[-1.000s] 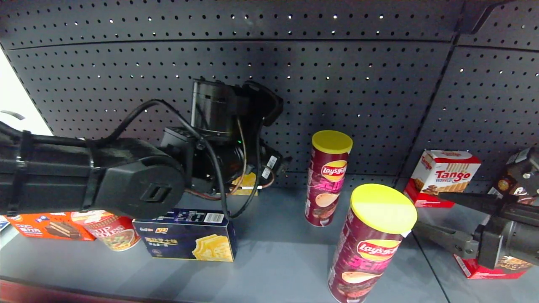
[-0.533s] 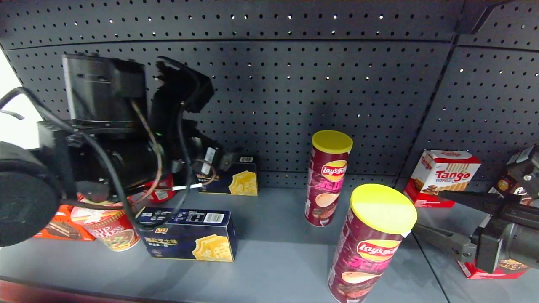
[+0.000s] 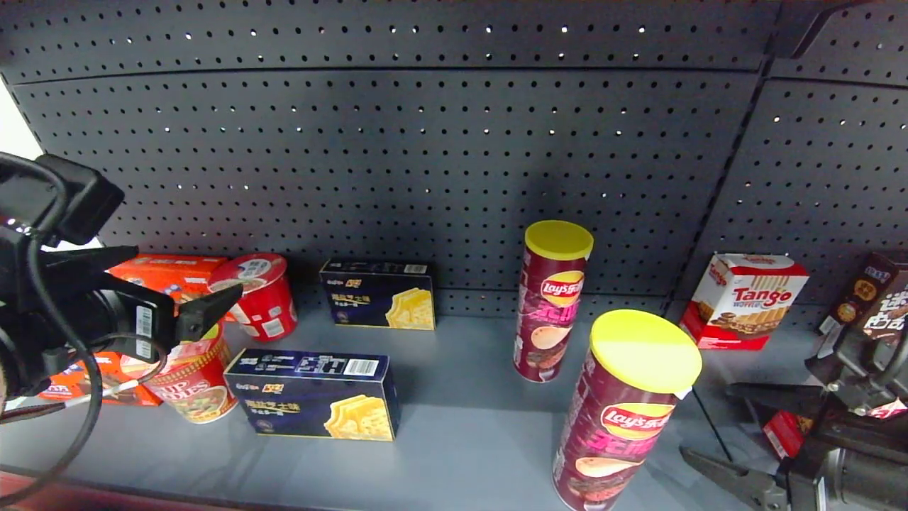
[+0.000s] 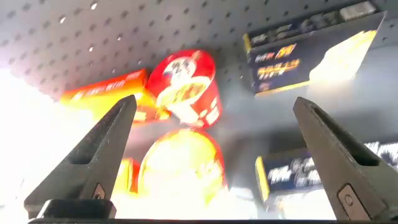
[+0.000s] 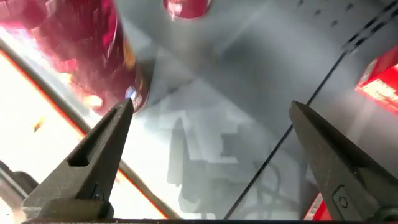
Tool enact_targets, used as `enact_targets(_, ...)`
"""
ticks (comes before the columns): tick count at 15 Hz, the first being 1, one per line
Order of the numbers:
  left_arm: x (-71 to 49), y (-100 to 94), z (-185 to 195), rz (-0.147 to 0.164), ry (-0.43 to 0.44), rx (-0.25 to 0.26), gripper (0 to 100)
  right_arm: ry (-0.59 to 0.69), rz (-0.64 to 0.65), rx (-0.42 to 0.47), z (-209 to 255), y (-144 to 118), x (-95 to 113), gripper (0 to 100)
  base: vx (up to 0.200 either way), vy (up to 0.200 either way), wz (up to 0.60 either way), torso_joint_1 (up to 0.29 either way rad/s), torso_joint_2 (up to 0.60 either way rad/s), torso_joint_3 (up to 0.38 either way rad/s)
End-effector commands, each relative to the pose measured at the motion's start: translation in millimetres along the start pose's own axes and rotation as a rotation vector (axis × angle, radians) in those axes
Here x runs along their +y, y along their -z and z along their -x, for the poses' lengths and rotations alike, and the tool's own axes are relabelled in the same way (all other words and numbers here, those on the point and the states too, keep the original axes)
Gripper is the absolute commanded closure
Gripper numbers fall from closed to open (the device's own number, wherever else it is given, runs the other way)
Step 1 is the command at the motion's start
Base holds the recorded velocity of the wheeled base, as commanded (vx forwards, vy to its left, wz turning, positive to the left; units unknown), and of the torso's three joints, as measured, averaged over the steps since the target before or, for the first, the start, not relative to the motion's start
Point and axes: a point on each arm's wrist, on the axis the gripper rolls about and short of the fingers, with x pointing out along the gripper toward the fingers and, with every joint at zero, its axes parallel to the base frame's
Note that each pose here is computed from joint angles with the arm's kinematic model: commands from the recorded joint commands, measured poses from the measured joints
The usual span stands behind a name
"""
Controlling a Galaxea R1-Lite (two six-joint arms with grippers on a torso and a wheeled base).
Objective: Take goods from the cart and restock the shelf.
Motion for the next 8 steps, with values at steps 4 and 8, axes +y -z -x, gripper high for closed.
enact_targets(4, 7.1, 2.8, 15, 0.013, -0.026, -0.025, 0, -0.029, 0.022, 0.064, -23, -2, 0, 0, 0.000, 0.000, 0.00, 0.000, 0.00, 0.000)
enact_targets(8, 9.3, 3.6, 14, 0.016, -0.027, -0.023, 0, -0.051, 0.045, 0.067, -35, -11, 6, 0, 0.000, 0.000, 0.00, 0.000, 0.00, 0.000)
